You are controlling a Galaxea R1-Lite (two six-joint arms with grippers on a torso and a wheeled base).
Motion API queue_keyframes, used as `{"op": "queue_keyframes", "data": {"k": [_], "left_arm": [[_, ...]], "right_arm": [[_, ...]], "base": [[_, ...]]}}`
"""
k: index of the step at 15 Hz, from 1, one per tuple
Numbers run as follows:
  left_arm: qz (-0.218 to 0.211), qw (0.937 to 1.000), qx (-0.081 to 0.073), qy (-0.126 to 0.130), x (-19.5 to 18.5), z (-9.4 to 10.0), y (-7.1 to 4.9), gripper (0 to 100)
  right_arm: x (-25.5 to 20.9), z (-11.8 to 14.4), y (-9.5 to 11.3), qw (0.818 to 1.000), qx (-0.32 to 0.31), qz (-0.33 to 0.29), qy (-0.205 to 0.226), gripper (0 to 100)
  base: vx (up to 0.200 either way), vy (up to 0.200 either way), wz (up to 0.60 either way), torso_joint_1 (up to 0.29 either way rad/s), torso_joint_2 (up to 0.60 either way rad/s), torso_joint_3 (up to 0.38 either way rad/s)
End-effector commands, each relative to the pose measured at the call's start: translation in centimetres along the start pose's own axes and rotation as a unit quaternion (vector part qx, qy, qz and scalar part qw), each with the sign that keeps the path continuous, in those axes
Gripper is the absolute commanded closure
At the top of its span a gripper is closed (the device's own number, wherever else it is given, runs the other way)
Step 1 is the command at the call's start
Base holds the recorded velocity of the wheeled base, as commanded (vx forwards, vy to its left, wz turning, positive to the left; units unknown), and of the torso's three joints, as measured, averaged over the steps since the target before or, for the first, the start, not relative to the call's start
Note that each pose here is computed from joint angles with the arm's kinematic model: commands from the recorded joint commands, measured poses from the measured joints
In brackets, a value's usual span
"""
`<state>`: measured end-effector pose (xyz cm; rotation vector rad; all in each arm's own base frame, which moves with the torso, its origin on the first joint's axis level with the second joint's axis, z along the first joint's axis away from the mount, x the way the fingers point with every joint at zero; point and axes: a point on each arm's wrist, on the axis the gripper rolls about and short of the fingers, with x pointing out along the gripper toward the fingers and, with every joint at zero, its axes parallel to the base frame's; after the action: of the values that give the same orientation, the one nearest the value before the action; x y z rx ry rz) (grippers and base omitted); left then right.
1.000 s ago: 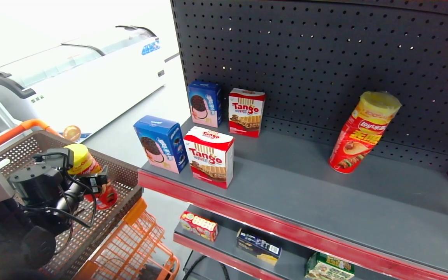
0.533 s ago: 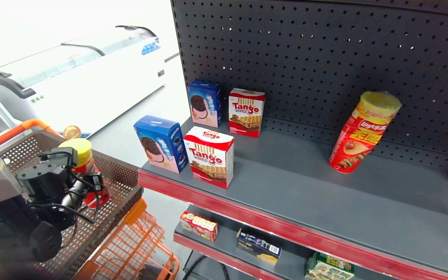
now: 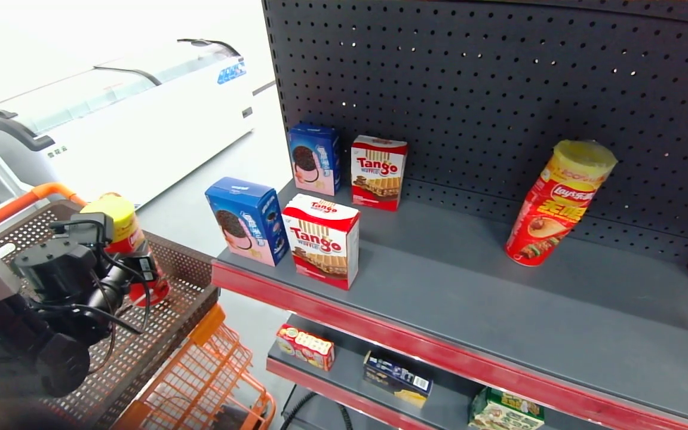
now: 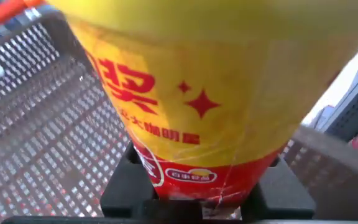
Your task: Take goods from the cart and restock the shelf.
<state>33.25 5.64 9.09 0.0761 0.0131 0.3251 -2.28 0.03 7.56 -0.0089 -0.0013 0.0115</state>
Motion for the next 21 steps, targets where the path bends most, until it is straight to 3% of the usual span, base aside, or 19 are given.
{"op": "queue_keyframes", "data": {"k": [1, 4, 5, 8, 9, 10, 11, 14, 16, 18, 19, 20, 21], "left_arm": [[-0.028, 0.9987, -0.003, -0.042, -2.3, 4.8, 0.4, 100], [-0.063, 0.997, -0.002, -0.044, -5.6, 8.4, 0.8, 100], [-0.075, 0.9956, -0.003, -0.057, -6.5, 9.5, 1.0, 100], [-0.127, 0.989, -0.007, -0.076, -7.7, 10.7, -0.2, 100], [-0.154, 0.9847, -0.023, -0.078, -8.7, 11.6, -1.1, 100], [-0.159, 0.9854, -0.02, -0.057, -9.2, 11.2, -1.2, 100], [-0.171, 0.9833, -0.02, -0.058, -10.1, 11.3, -1.5, 100], [-0.24, 0.9683, -0.027, -0.063, -12.3, 11.5, -3.7, 100], [-0.294, 0.9524, -0.033, -0.073, -14.0, 12.1, -5.3, 100], [-0.339, 0.9363, -0.034, -0.084, -15.1, 12.5, -5.7, 100], [-0.352, 0.9318, -0.034, -0.084, -15.4, 12.6, -5.9, 100], [-0.384, 0.9199, -0.032, -0.075, -16.8, 13.1, -6.0, 100], [-0.404, 0.9124, -0.028, -0.062, -17.7, 13.2, -5.8, 100]], "right_arm": [[0.0, 0.0, 0.0, 1.0, 0.0, 0.0, 0.0, 0], [0.0, 0.0, 0.0, 1.0, 0.0, 0.0, 0.0, 0], [0.0, 0.0, 0.0, 1.0, 0.0, 0.0, 0.0, 0], [0.0, 0.0, 0.0, 1.0, 0.0, 0.0, 0.0, 0], [0.0, 0.0, 0.0, 1.0, 0.0, 0.0, 0.0, 0], [0.0, 0.0, 0.0, 1.0, 0.0, 0.0, 0.0, 0], [0.0, 0.0, 0.0, 1.0, 0.0, 0.0, 0.0, 0], [0.0, 0.0, 0.0, 1.0, 0.0, 0.0, 0.0, 0], [0.0, 0.0, 0.0, 1.0, 0.0, 0.0, 0.0, 0], [0.0, 0.0, 0.0, 1.0, 0.0, 0.0, 0.0, 0], [0.0, 0.0, 0.0, 1.0, 0.0, 0.0, 0.0, 0], [0.0, 0.0, 0.0, 1.0, 0.0, 0.0, 0.0, 0], [0.0, 0.0, 0.0, 1.0, 0.0, 0.0, 0.0, 0]], "base": [[0.0, 0.0, 0.0, 0.0, 0.0, 0.0], [0.0, 0.0, 0.0, 0.0, 0.0, 0.0], [0.0, 0.0, 0.0, 0.0, 0.0, 0.0], [0.0, 0.0, 0.0, 0.0, 0.0, 0.0], [0.0, 0.0, 0.0, 0.0, 0.0, 0.0], [0.0, 0.0, 0.0, 0.0, 0.0, 0.0], [0.0, 0.0, 0.0, 0.0, 0.0, 0.0], [0.0, 0.0, 0.0, 0.0, 0.0, 0.0], [0.0, 0.0, 0.0, 0.0, 0.0, 0.0], [0.0, 0.0, 0.0, 0.0, 0.0, 0.0], [0.0, 0.0, 0.0, 0.0, 0.0, 0.0], [0.0, 0.0, 0.0, 0.0, 0.0, 0.0], [0.0, 0.0, 0.0, 0.0, 0.0, 0.0]]}}
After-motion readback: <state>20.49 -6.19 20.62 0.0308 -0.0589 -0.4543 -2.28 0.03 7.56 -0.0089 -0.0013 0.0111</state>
